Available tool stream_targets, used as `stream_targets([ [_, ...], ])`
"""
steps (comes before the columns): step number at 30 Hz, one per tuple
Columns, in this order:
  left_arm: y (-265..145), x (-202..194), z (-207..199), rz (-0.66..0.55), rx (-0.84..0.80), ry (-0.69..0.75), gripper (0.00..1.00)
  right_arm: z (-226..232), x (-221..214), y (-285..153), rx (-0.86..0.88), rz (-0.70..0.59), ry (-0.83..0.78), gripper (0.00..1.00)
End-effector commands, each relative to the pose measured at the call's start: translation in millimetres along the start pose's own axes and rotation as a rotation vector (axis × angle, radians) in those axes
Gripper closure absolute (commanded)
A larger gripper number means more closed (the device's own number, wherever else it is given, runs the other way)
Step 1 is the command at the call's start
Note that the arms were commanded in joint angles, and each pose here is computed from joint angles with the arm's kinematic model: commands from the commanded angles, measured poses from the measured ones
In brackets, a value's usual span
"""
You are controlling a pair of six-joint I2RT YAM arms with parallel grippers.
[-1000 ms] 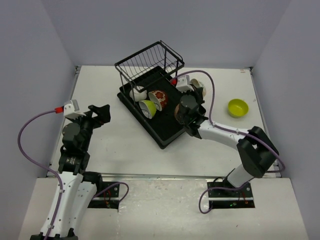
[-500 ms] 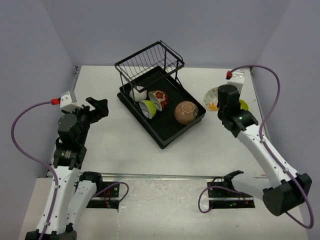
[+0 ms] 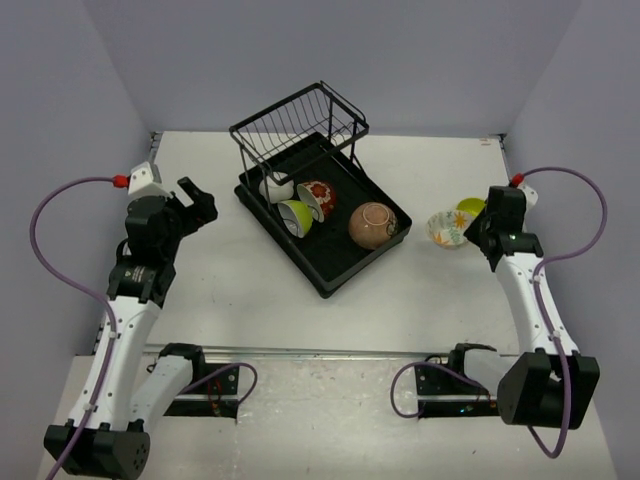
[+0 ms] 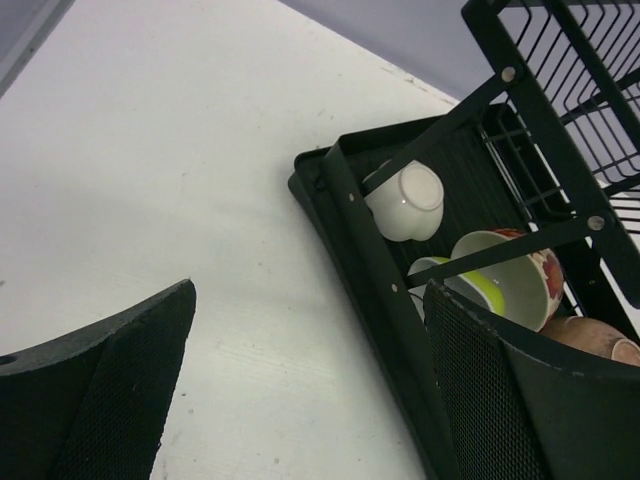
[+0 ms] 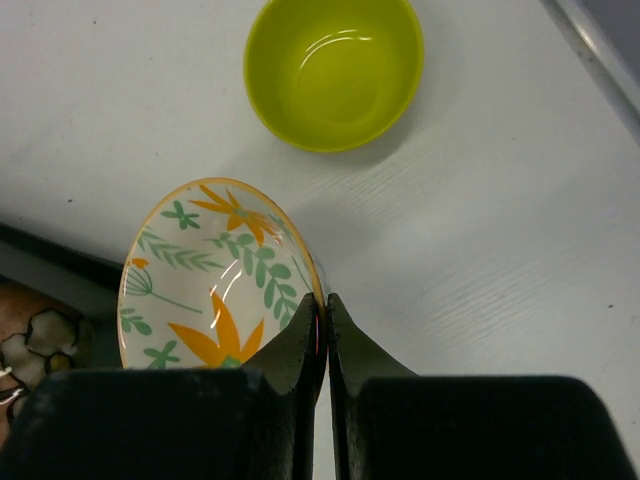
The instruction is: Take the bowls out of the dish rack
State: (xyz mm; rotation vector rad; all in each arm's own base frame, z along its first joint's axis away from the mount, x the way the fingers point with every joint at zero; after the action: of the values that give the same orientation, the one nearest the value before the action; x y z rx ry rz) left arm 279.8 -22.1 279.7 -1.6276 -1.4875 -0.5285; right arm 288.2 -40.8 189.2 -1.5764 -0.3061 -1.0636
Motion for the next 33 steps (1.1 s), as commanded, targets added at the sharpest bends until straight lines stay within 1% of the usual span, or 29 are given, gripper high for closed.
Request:
stream_targets([
  [1,-13.0,20.2,3.0,-0.063,0.041,0.033,0.05,24.2,19.3,-0.6,0.162,-0.069,0.123,1.00],
  [2,-16.7,23.6,4.0,-0.079,0.043,0.052,0.05,24.4,19.4,-0.1,0.182,-0.065,0.139,1.00],
  [5,-19.4,19.3,6.4,-0.054,0.048,0.074,0.05,21.3,30.7,-1.4,0.167,-0.081,0.157,1.00],
  [7,-17.5,8.2,5.6,0.019,0.068,0.089,0.08,21.2,35.8,-1.7,0.187,-0.059,0.196,1.00],
  [10,-11.4,-6.4,-2.6,0.080,0.012,0.104,0.10,28.4,33.2,-11.3,0.226,0.001,0.237,1.00],
  [12,-10.2,-8.8,-7.5,0.100,-0.013,0.101,0.11,31.2,35.6,-24.7,0.265,-0.024,0.245,1.00],
  [13,-9.0,-13.8,-14.2,0.134,-0.054,0.101,0.12,31.0,37.9,-30.8,0.281,-0.052,0.239,1.00],
  [14,-9.5,-14.6,-21.4,0.148,-0.087,0.103,0.13,32.5,39.3,-38.8,0.306,-0.072,0.197,1.00],
  [15,-9.8,-14.6,-26.2,0.160,-0.109,0.106,0.13,37.0,38.6,-41.6,0.308,-0.047,0.183,1.00],
  [16,-10.6,-16.6,-29.3,0.180,-0.125,0.106,0.14,37.1,31.2,-43.1,0.287,-0.008,0.124,1.00],
  [18,-19.2,-17.7,-36.9,0.213,-0.161,0.089,0.14,52.7,33.9,-55.5,0.325,-0.012,0.070,1.00],
  [20,-31.0,-17.0,-40.9,0.223,-0.179,0.086,0.15,78.4,29.6,-72.8,0.431,-0.009,0.011,1.00],
  [21,-34.4,-18.0,-41.0,0.231,-0.180,0.088,0.15,84.2,24.0,-77.6,0.446,0.017,0.003,1.00],
  [22,-40.7,-16.9,-41.1,0.231,-0.188,0.091,0.15,97.7,20.6,-88.5,0.498,0.030,-0.029,1.00],
  [24,-52.8,-22.1,-40.2,0.262,-0.210,0.093,0.15,105.9,9.6,-96.4,0.526,0.071,-0.069,1.00],
  [25,-56.7,-27.6,-38.5,0.290,-0.214,0.092,0.15,117.4,-0.9,-105.4,0.595,0.106,-0.105,1.00],
  [26,-59.8,-32.3,-39.2,0.316,-0.229,0.086,0.16,121.6,-7.2,-107.7,0.616,0.124,-0.130,1.00],
  [27,-64.4,-44.1,-40.3,0.376,-0.263,0.074,0.17,128.0,-23.6,-109.6,0.632,0.172,-0.183,1.00],
  [28,-66.9,-53.2,-37.6,0.419,-0.264,0.064,0.22,132.4,-31.1,-111.2,0.652,0.185,-0.212,1.00],
  [30,-69.5,-70.5,-31.9,0.490,-0.261,0.038,0.23,141.7,-45.0,-115.1,0.692,0.212,-0.266,1.00],
  [32,-75.0,-82.4,-31.9,0.558,-0.285,0.025,0.20,156.2,-63.9,-125.5,0.770,0.241,-0.336,1.00],
  [33,-74.0,-88.1,-31.1,0.594,-0.285,0.025,0.18,159.9,-69.6,-127.3,0.776,0.254,-0.359,1.00],
])
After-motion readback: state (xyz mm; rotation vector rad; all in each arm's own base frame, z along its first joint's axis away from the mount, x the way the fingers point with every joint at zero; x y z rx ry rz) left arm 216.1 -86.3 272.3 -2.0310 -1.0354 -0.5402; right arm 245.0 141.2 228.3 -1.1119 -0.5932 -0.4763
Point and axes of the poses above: each gripper's point midway between its finger pads, its own y axis out along the fingers, its own z axis along the line the jaws close on, x = y × z, the point moved 3 cm from there along -y, back along the fingers, and after that the axes turned 10 degrees about -y, right-handed, at the moved point
